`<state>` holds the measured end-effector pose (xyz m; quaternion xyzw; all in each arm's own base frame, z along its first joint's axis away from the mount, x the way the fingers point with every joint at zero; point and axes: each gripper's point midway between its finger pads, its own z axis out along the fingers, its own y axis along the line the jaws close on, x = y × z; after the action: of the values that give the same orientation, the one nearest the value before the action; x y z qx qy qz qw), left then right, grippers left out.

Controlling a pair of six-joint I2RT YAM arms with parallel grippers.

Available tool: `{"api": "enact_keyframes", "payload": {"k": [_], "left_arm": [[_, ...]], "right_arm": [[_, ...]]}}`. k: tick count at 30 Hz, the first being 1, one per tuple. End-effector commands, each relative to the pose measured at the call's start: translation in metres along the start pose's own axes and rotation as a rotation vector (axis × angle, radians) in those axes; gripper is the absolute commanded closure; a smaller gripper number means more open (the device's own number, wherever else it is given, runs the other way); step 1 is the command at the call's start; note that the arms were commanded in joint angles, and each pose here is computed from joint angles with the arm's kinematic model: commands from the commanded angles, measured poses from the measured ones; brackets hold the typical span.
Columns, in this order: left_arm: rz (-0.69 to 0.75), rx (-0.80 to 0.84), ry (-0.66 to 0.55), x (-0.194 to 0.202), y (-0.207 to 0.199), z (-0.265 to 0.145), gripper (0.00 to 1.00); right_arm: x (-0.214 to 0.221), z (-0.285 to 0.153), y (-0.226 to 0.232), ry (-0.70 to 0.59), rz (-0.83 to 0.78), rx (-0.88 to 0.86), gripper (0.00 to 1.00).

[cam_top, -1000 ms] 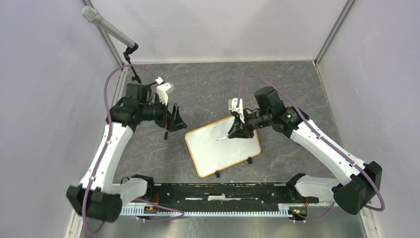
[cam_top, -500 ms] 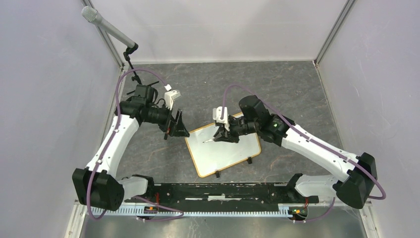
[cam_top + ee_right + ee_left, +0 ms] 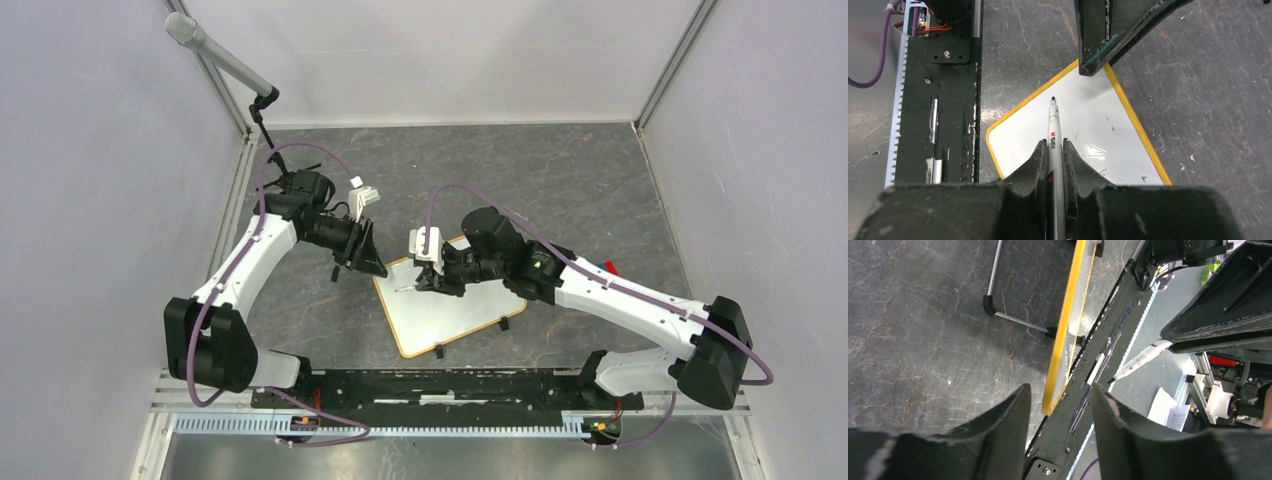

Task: Write a sentence on the whiteboard
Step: Hold the whiteboard on the whiteboard stand.

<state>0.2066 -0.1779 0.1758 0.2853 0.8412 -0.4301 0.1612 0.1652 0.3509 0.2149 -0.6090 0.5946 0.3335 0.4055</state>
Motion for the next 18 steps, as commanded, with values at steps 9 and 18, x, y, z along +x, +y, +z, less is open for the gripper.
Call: {"api": "enact_keyframes", "payload": {"k": [9, 18], "left_arm": [[0.039, 0.059, 0.000, -0.011, -0.003, 0.006, 0.73], [0.034, 0.063, 0.009, -0.010, 0.000, 0.009, 0.90]], "right_arm": [[-0.018, 0.014, -0.015, -0.021, 0.022, 0.094, 1.00], [-0.031, 0.019, -0.016, -0.046, 0.050, 0.079, 1.00]]}}
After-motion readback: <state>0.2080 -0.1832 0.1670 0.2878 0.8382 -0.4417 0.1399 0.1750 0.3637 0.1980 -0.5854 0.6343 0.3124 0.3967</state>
